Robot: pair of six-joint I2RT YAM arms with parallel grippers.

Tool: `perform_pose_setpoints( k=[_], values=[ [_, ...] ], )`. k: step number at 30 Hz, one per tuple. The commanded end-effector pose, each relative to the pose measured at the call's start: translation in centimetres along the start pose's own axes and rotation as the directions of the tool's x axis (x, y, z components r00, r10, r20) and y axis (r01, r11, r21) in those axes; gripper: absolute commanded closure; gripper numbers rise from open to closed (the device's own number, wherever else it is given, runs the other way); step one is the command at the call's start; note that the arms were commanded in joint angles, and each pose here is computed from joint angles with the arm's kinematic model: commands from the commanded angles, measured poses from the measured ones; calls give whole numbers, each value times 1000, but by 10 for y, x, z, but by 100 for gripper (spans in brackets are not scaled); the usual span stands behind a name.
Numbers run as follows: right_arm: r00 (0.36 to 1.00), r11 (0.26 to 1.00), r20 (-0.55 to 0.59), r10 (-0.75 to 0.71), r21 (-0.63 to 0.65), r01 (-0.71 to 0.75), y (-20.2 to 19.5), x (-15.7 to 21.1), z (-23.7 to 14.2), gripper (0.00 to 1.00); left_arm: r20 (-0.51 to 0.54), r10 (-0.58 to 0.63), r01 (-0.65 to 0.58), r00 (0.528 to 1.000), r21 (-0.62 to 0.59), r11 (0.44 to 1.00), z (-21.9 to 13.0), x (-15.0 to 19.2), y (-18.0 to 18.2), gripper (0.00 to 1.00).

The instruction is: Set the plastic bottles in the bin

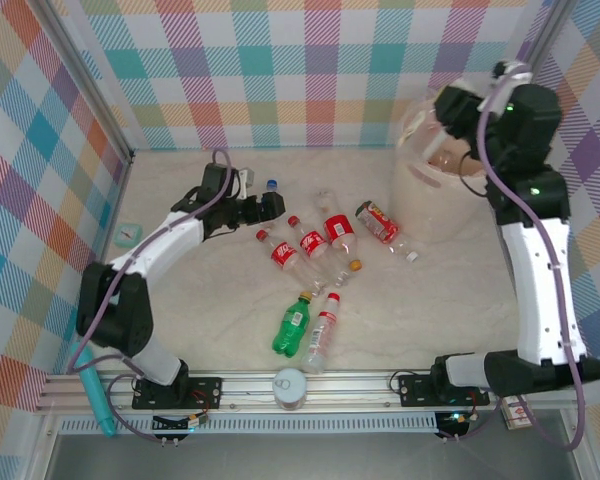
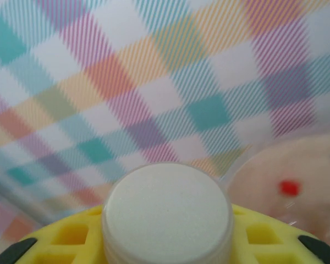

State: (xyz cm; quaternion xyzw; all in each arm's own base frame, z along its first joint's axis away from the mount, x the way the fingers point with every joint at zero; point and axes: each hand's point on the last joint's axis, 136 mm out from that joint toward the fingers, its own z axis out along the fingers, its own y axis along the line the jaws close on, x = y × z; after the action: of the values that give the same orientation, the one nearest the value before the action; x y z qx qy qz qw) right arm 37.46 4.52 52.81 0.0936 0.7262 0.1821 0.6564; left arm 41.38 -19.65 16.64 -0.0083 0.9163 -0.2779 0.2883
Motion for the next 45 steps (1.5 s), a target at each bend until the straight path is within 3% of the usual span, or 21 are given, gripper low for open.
perform_pose_setpoints(
  k=[1,5,9,22,26,30,37,45],
  values=[
    [992,968,45,-118,227,105,-47,-19,0,74,23,86,-82,996,-141,987,10,-23,22,1],
    [980,915,19,-196,364,176,-82,-26,10,74,3,115,-112,993,-213,971,37,-37,42,3],
    [975,887,-58,-215,406,219,-105,-10,33,75,-30,139,-142,990,-259,955,60,-41,58,4],
    [926,900,-370,-79,372,225,-155,111,108,73,-124,144,-174,982,-290,941,104,-33,85,9],
    [905,898,-421,-56,375,230,-164,132,116,67,-135,130,-165,982,-298,940,109,-28,90,12],
    [893,898,-449,-42,374,230,-168,142,118,52,-140,109,-149,984,-320,936,115,-24,98,17],
    [889,911,-452,-69,334,241,-150,117,105,28,-120,63,-101,991,-344,933,120,-18,108,28],
    [927,945,-367,-83,266,190,-107,65,61,16,-75,59,-81,995,-337,938,107,-31,103,42]
  ],
)
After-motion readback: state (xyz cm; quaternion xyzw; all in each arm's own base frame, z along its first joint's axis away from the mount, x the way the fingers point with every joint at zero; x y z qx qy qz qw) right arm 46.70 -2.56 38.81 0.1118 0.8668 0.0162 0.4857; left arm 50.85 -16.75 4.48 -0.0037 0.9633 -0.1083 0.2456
